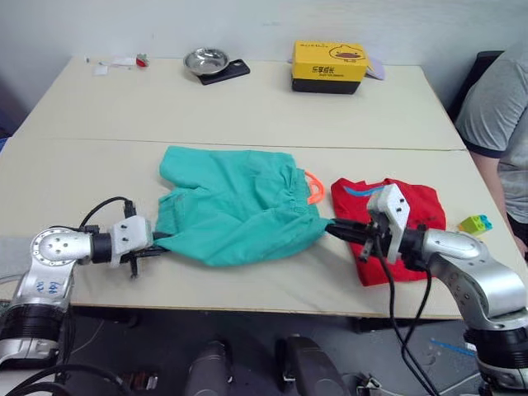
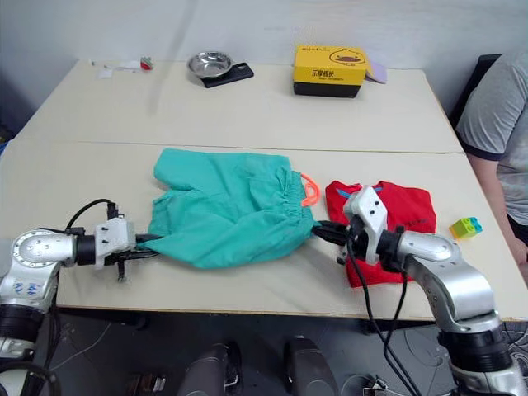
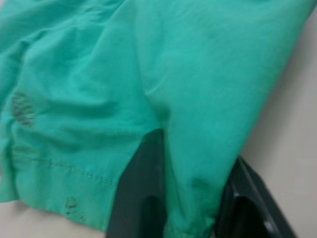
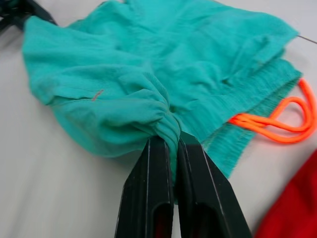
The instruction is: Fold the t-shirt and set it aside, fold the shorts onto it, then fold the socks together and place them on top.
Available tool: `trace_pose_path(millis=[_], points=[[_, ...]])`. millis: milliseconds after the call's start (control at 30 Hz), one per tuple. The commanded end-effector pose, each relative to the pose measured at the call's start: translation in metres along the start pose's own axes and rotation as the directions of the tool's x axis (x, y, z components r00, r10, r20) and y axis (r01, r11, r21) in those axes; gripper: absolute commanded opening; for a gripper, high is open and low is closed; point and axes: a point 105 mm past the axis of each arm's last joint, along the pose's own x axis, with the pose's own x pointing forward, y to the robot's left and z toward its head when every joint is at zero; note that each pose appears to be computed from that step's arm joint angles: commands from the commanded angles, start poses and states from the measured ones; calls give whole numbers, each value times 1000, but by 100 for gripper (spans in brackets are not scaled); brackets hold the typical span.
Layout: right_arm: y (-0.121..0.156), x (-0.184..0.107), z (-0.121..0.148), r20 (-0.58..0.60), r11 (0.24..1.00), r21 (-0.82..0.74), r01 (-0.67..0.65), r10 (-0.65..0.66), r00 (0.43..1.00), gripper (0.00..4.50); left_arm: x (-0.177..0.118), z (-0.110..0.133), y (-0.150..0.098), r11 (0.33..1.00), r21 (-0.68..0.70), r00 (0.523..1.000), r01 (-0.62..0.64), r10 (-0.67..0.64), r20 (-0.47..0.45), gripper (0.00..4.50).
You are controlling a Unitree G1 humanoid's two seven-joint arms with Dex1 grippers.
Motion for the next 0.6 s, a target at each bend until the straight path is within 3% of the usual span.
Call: trace_pose_path(millis=[33, 133, 233, 433, 600], points=[[30, -15, 6, -33, 971, -131, -200, 198, 980, 0, -27, 9, -24, 984, -97, 989, 148, -148, 6, 6], [36, -24, -22, -184, 954, -153, -258, 229, 956, 0, -41, 6, -51, 948, -192, 963, 255, -267, -41, 6], [43, -31, -45, -295, 930, -165, -328, 270, 916, 0, -45, 5, -64, 933, -234, 955, 274, -294, -51, 6], [53, -33, -54, -310, 927, -82, -365, 324, 894, 0, -45, 8, -81, 903, -303, 942, 305, -332, -41, 6], [59, -35, -47, -263, 919, -31, -394, 373, 890, 0, -46, 24, -69, 894, -360, 960, 267, -281, 15, 6]])
